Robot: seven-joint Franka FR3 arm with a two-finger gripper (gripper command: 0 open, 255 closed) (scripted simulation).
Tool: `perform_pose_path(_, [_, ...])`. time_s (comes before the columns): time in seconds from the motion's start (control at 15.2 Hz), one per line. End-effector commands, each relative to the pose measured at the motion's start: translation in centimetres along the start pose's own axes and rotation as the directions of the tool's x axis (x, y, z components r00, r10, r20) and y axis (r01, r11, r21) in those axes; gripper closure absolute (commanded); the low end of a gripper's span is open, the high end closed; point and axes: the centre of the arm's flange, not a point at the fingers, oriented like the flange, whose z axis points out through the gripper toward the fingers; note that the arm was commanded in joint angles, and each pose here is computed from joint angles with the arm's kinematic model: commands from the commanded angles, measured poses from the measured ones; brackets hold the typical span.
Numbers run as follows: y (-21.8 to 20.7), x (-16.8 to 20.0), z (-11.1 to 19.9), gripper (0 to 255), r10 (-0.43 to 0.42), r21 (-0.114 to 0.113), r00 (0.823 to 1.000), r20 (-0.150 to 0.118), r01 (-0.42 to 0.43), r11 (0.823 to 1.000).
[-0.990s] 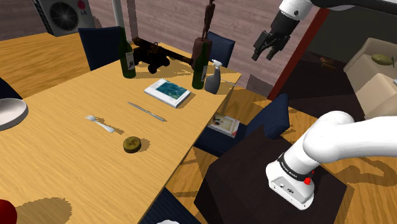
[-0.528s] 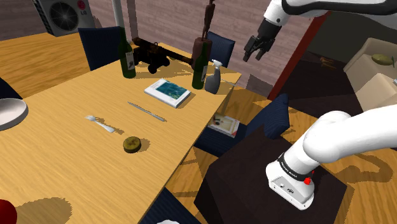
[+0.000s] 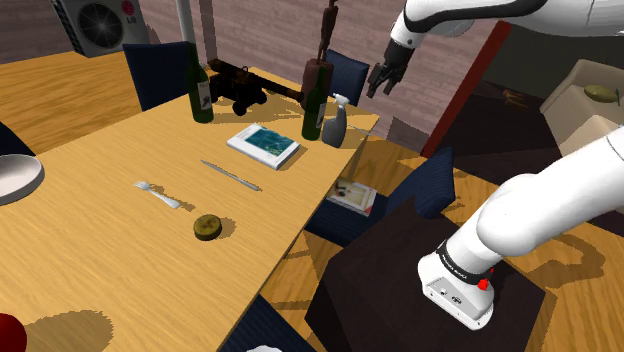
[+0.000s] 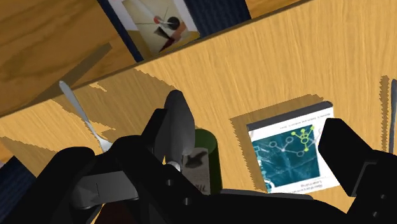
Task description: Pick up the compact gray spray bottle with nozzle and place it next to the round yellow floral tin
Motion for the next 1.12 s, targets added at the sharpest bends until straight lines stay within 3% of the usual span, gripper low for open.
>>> perform_pose_path(0.0, [1.1, 2.1, 1.4, 0, -0.024, -0.001, 1.0, 0.006, 0.024, 1.0])
perform_pose_path(0.86, [7.4, 15.5, 10.5, 0, -0.165, 0.002, 0.985, 0.05, 0.165, 0.986])
perform_pose_path(1.06, [7.4, 15.4, 12.1, 0, -0.165, 0.002, 0.985, 0.05, 0.165, 0.986])
